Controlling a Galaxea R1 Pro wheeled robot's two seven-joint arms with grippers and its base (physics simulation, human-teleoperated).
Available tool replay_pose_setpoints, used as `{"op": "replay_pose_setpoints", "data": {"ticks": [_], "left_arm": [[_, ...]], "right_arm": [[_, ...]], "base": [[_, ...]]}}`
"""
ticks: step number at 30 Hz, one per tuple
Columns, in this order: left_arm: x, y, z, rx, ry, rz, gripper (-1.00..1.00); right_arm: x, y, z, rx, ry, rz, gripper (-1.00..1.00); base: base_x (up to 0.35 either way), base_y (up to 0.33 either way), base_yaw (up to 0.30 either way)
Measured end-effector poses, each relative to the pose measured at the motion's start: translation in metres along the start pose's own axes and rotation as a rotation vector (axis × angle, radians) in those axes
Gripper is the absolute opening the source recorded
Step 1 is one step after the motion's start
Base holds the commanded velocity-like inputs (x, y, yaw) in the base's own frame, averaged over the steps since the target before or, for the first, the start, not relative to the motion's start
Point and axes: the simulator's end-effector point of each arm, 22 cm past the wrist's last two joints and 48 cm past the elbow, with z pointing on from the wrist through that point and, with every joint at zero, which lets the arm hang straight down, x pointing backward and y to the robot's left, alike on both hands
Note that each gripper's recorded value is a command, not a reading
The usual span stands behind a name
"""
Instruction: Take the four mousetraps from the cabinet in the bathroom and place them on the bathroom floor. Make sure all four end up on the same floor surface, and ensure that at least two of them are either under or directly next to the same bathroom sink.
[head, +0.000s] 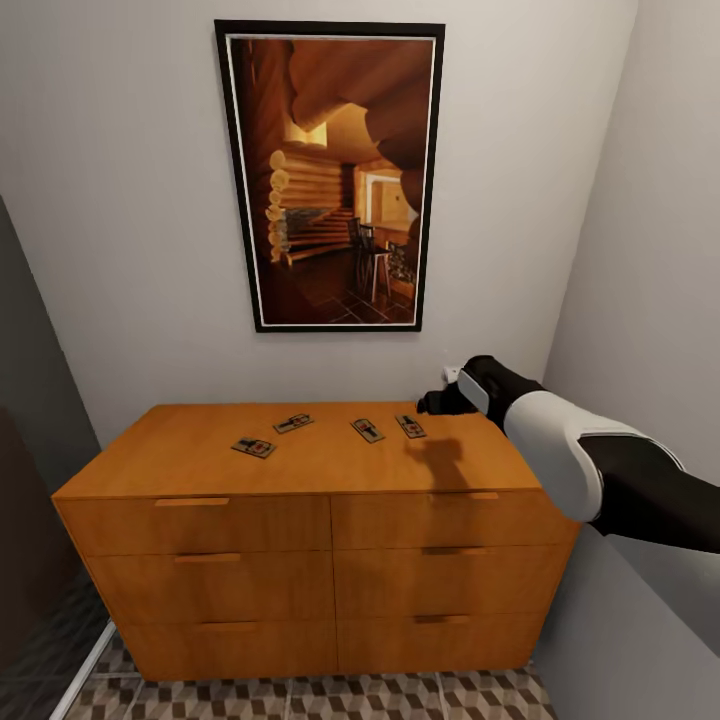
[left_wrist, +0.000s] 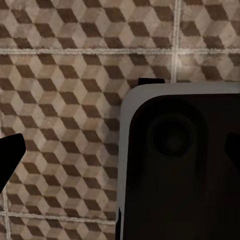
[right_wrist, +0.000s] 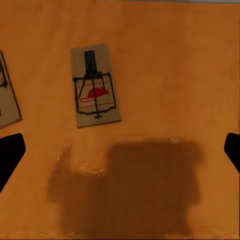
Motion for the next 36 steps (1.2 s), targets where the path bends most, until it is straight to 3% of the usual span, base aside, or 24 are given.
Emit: {"op": "replay_pose_setpoints", "data": {"ticks": [11,17,36], "left_arm": [[0.001,-0.001,0.000,0.001,0.001,0.000,1.00],[0.001,-0.001,0.000,0.001,0.001,0.000,1.00],[0.001,-0.001,0.000,0.001,0.002,0.000,1.00]], "right_arm": [[-0.026,-0.021,-0.034,0.059,0.033,0.014,1.00],[-0.045,-0.024,-0.052,0.073,0.010,0.016,1.00],[-0.049,-0.024,-0.056,0.078,0.006,0.012,1.00]], "base": [[0.000,0.000,0.000],[0.000,0.000,0.000],[0.000,0.000,0.000]]}}
